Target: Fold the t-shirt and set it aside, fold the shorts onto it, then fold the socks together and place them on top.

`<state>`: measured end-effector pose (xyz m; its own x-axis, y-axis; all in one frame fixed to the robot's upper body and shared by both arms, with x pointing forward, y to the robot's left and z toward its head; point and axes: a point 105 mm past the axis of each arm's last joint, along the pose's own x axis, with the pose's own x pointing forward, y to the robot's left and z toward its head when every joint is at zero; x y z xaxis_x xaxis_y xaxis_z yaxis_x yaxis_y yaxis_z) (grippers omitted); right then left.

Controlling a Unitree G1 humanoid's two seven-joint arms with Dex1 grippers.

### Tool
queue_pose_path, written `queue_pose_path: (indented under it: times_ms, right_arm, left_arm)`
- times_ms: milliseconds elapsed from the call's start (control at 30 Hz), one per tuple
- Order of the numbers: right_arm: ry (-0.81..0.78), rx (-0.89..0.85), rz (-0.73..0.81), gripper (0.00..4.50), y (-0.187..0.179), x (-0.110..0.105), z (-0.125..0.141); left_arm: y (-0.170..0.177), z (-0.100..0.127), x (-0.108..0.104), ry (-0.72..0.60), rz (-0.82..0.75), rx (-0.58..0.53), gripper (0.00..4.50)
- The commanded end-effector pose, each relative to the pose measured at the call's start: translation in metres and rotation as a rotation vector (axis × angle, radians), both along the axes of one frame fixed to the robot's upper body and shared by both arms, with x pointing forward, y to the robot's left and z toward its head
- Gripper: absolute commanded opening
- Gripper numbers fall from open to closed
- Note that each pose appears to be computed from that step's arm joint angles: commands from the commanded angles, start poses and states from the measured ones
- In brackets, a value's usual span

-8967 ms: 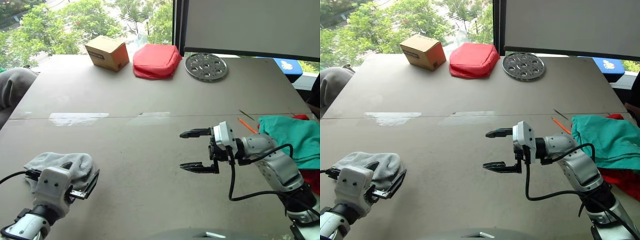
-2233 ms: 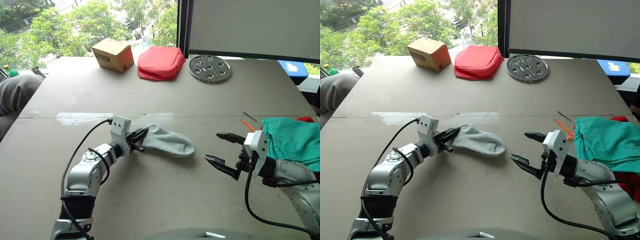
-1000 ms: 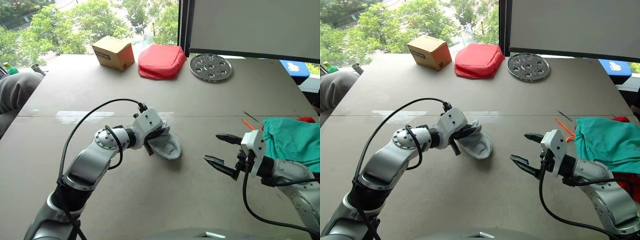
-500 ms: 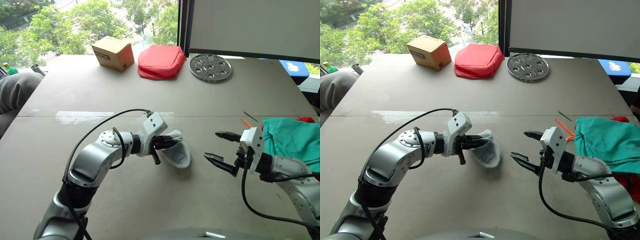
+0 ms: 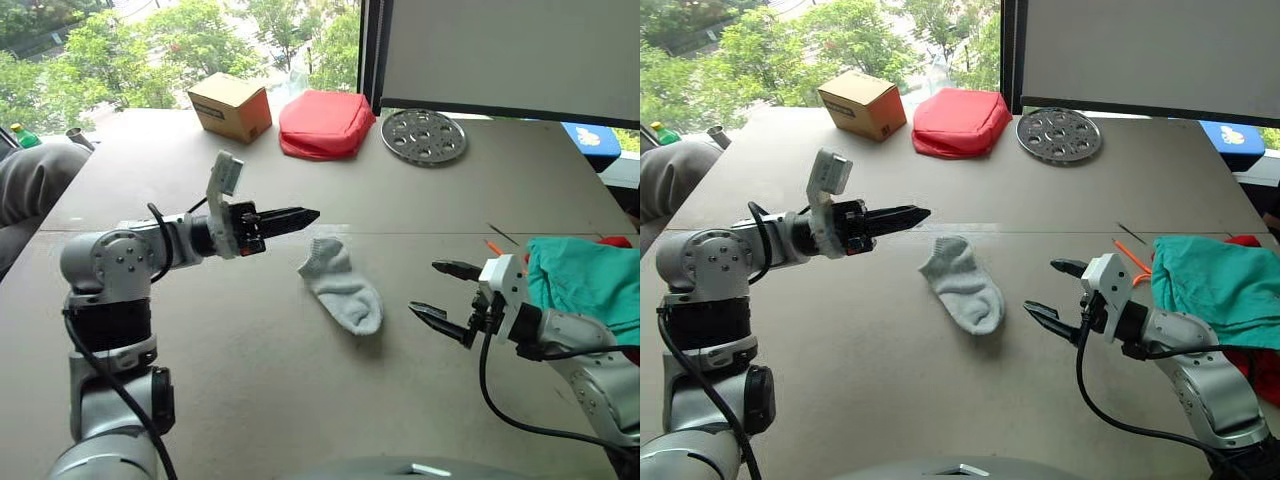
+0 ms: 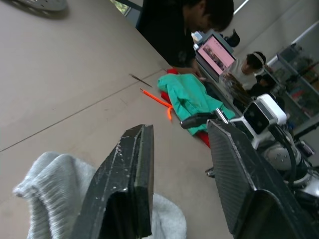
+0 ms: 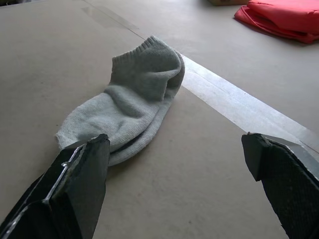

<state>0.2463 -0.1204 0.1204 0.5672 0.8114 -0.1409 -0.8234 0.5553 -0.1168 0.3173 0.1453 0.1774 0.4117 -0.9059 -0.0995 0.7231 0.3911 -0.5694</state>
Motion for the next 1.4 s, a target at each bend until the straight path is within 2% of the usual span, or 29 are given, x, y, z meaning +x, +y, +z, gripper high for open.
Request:
queue_pose_path:
  times_ms: [33,167,267,300,333,367,400,433,500,533,667,900,967,1000,1033,1067,1100,1167,1200,1233,1333,1400]
  right_arm:
    - [-0.058,0.009,-0.009,4.5,0.001,-0.005,0.014]
    - [-0.039,-0.01,-0.034,4.5,-0.004,-0.017,0.011]
    - [-0.029,-0.011,-0.058,4.5,-0.008,-0.022,0.01]
    - [-0.027,-0.009,-0.064,4.5,-0.008,-0.022,0.01]
    - [-0.026,-0.006,-0.069,4.5,-0.008,-0.023,0.009]
    - [-0.026,-0.004,-0.072,4.5,-0.007,-0.023,0.009]
    - [-0.026,-0.001,-0.073,4.5,-0.007,-0.022,0.009]
    - [-0.027,0.004,-0.075,4.5,-0.006,-0.022,0.009]
    - [-0.029,0.008,-0.075,4.5,-0.004,-0.021,0.01]
    - [-0.03,0.009,-0.073,4.5,-0.003,-0.02,0.01]
    - [-0.033,0.009,-0.072,4.5,-0.003,-0.02,0.012]
    - [-0.023,-0.006,-0.082,4.5,-0.007,-0.026,0.012]
    - [-0.023,-0.005,-0.086,4.5,-0.007,-0.027,0.013]
    - [-0.023,-0.006,-0.087,4.5,-0.007,-0.027,0.013]
    - [-0.023,-0.007,-0.087,4.5,-0.007,-0.027,0.013]
    - [-0.023,-0.009,-0.087,4.5,-0.007,-0.027,0.013]
    - [-0.023,-0.01,-0.088,4.5,-0.008,-0.027,0.013]
    - [-0.023,-0.013,-0.089,4.5,-0.009,-0.027,0.014]
    - [-0.023,-0.014,-0.089,4.5,-0.009,-0.028,0.014]
    - [-0.022,-0.015,-0.09,4.5,-0.009,-0.028,0.014]
    - [-0.021,-0.018,-0.088,4.5,-0.009,-0.028,0.014]
    - [-0.021,-0.016,-0.086,4.5,-0.008,-0.029,0.015]
  left_arm:
    - [0.0,-0.022,0.011,-0.015,0.077,0.076,0.01]
    - [0.013,-0.018,0.022,-0.065,0.166,0.044,0.01]
    - [0.021,-0.019,0.01,-0.09,0.151,0.101,1.04]
    - [0.023,-0.021,0.004,-0.087,0.144,0.126,1.55]
    - [0.026,-0.027,0.001,-0.097,0.153,0.183,1.8]
    - [0.027,-0.031,-0.002,-0.11,0.162,0.215,2.46]
    - [0.027,-0.033,-0.002,-0.118,0.187,0.223,2.77]
    - [0.026,-0.038,0.0,-0.147,0.218,0.277,3.14]
    - [0.02,-0.048,0.003,-0.192,0.247,0.354,4.15]
    - [0.017,-0.052,0.007,-0.213,0.275,0.38,4.44]
    - [0.011,-0.07,0.023,-0.243,0.355,0.455,4.44]
    - [-0.007,-0.103,0.021,-0.26,0.326,0.558,4.44]
    - [-0.013,-0.108,0.017,-0.267,0.311,0.549,3.54]
    - [-0.017,-0.111,0.015,-0.288,0.291,0.559,3.42]
    - [-0.021,-0.115,0.013,-0.291,0.275,0.558,2.78]
    - [-0.025,-0.119,0.011,-0.289,0.261,0.555,2.34]
    - [-0.029,-0.122,0.009,-0.314,0.237,0.573,1.6]
    - [-0.032,-0.127,0.008,-0.319,0.232,0.582,0.85]
    - [-0.031,-0.129,0.009,-0.324,0.234,0.586,0.28]
    - [-0.03,-0.127,0.011,-0.314,0.258,0.576,0.05]
    - [-0.011,-0.12,0.021,-0.289,0.37,0.563,0.05]
    - [0.018,-0.113,0.029,-0.307,0.459,0.607,0.05]
